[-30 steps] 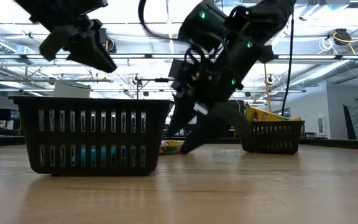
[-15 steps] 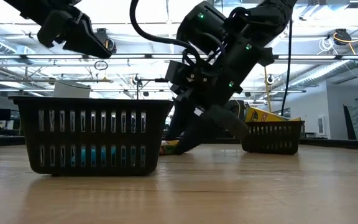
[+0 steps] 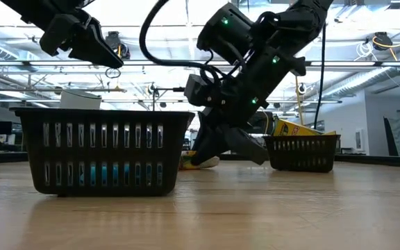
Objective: Pick & Place School Supplies
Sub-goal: Put the yellow crayon box into the right black basket
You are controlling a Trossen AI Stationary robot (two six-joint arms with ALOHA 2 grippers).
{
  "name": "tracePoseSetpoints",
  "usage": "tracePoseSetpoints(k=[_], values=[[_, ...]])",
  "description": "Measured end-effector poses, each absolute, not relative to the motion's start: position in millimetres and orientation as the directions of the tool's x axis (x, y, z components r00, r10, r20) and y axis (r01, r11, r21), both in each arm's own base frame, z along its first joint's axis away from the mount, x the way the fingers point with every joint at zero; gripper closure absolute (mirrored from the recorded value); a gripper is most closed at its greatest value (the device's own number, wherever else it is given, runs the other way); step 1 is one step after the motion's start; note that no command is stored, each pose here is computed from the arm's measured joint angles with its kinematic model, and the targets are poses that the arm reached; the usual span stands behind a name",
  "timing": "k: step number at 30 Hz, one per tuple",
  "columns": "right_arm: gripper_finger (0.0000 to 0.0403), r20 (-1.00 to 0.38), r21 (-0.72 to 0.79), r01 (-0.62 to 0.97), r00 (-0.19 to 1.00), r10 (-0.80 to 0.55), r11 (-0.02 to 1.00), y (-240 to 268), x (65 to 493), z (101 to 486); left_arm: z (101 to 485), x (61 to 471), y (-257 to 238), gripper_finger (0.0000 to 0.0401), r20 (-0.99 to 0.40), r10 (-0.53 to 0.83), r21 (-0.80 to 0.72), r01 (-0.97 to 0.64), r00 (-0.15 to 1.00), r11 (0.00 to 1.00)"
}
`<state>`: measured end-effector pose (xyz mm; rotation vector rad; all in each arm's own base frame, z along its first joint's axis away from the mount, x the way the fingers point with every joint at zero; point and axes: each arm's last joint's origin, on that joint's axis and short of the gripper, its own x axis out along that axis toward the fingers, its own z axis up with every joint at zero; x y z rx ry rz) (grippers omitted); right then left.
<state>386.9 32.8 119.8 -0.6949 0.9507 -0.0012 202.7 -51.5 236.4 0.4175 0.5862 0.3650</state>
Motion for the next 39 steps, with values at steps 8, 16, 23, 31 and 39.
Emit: tracePoseSetpoints(k=[8,16,23,31,39], values=[[0.0380,-0.710,-0.613,-0.260,0.596,-0.376,0.746,53,383,119,236,203,-52,0.0300,-0.453,0.442,0.477,-0.208,0.774,0.854],[0.0380,-0.667,-0.669,-0.250,0.617,-0.417,0.700,75,377,127,236,203,-52,0.0299,-0.457,0.433,0.469,-0.203,0.777,0.859],[0.0380,-0.607,-0.714,-0.184,0.643,-0.467,0.675,77,373,158,236,203,-52,0.0299,-0.464,0.418,0.455,-0.195,0.781,0.869],[0.0380,-0.585,-0.758,-0.161,0.597,-0.549,0.632,77,364,198,231,206,-54,0.0299,-0.482,0.417,0.445,-0.194,0.771,0.874],[0.0380,-0.624,-0.753,-0.111,0.431,-0.652,0.648,66,326,221,229,208,-55,0.0300,-0.490,0.415,0.445,-0.189,0.767,0.875]])
